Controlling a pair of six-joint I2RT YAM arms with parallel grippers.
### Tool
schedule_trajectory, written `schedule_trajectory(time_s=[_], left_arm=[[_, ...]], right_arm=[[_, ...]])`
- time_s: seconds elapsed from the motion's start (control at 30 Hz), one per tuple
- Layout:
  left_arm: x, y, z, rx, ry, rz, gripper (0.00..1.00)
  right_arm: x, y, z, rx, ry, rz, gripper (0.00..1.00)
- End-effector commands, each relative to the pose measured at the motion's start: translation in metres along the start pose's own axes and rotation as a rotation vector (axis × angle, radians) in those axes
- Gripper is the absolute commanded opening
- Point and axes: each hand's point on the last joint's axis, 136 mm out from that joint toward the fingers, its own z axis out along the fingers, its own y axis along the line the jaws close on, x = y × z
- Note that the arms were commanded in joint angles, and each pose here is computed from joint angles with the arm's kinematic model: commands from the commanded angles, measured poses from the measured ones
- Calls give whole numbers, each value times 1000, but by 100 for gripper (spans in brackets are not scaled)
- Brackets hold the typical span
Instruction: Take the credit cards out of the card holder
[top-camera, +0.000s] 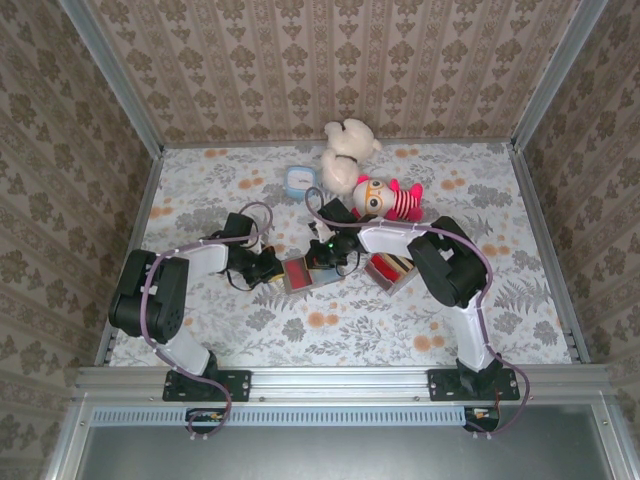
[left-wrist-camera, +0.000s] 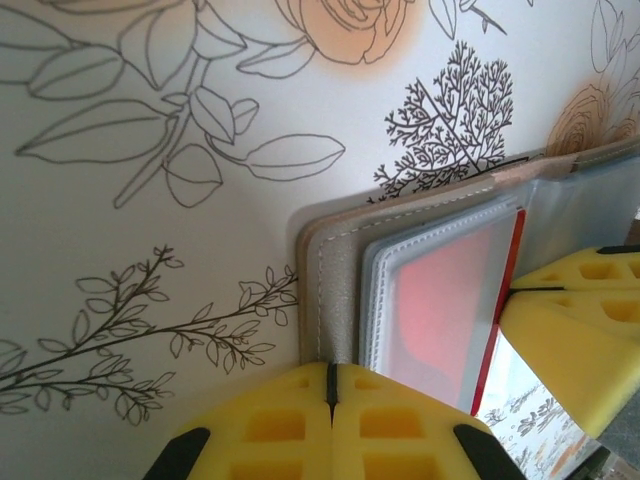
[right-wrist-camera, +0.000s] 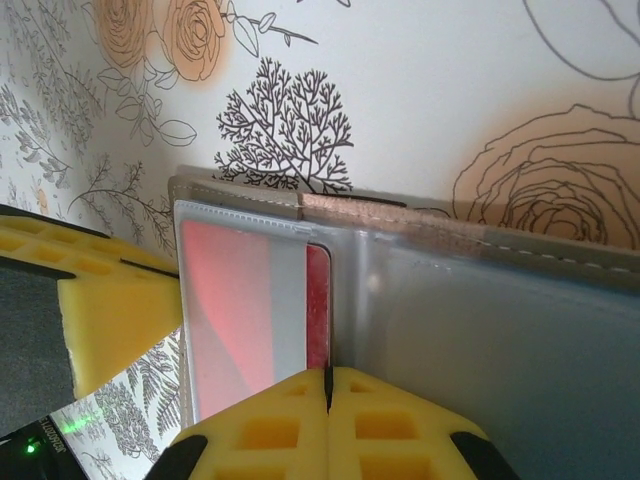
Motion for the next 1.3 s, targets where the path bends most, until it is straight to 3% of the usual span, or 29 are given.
schedule_trajectory(time_s=[0.0,0.3,0.47,0.73,1.27], left_arm=[[9,23,2,-98,28,-13,4],[6,16,-4,-76,9,-9,4],[3,7,-5,-45,9,1,4],[2,8,-5,-46,11,-2,4],[2,11,-4,-52,15,-4,4]], right_arm=[[-5,3,-19,-5,-36,-24,0],[-11,-8,-29,27,-90,10,0],[-2,12,-15,-64,-15,-5,0],[12,14,5,-67,74,22,20],[6,-7,-6,61,44,42,24]])
